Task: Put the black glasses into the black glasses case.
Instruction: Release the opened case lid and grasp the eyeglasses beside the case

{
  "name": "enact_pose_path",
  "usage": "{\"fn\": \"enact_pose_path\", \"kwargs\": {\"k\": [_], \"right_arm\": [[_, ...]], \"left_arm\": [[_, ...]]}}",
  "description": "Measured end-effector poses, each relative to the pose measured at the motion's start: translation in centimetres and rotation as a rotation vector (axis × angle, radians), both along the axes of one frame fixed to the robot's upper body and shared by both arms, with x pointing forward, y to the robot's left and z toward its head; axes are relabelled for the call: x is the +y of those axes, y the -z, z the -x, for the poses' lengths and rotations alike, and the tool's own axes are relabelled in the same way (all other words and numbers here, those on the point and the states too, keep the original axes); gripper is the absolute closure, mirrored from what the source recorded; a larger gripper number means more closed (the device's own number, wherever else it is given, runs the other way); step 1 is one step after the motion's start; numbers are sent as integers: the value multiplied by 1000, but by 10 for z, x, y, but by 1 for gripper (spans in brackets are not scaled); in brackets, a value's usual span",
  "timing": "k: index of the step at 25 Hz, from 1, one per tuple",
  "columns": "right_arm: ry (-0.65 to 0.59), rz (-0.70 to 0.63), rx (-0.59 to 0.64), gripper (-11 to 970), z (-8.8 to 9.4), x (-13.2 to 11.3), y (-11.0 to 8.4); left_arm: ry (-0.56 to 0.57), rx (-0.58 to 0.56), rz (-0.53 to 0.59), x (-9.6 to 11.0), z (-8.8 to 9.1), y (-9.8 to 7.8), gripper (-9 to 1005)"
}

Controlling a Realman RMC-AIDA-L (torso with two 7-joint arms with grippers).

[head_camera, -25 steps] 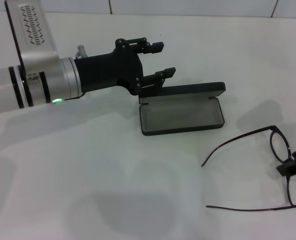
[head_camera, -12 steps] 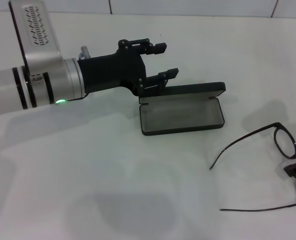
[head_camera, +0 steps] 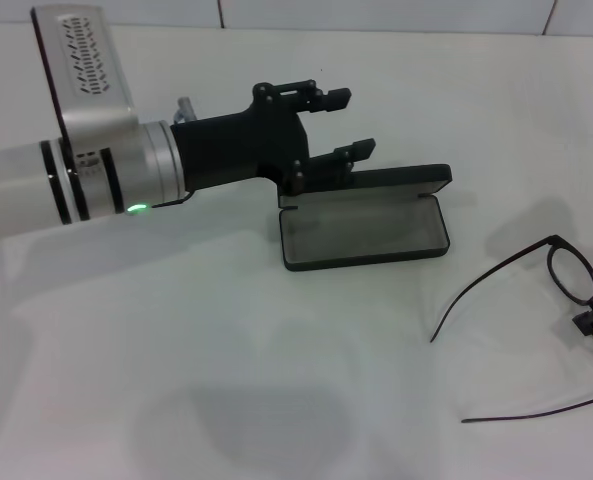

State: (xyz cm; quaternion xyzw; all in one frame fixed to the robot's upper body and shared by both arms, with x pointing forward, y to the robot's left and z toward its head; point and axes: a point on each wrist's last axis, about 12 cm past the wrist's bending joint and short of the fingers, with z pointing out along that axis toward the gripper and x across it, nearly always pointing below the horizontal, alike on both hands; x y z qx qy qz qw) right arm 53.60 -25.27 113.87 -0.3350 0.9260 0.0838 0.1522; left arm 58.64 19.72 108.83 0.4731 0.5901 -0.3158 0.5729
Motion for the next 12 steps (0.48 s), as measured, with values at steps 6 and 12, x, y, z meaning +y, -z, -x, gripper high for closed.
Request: {"fn": "enact_pose_path", "kwargs": {"k": [6,12], "right_arm": [[11,-5,-21,740,-5,-1,4],[0,-17,-42,769,-6,1,7]], "left_arm": [[3,0,0,-1,0,0,399],[12,15,21,-7,4,3,400]]}}
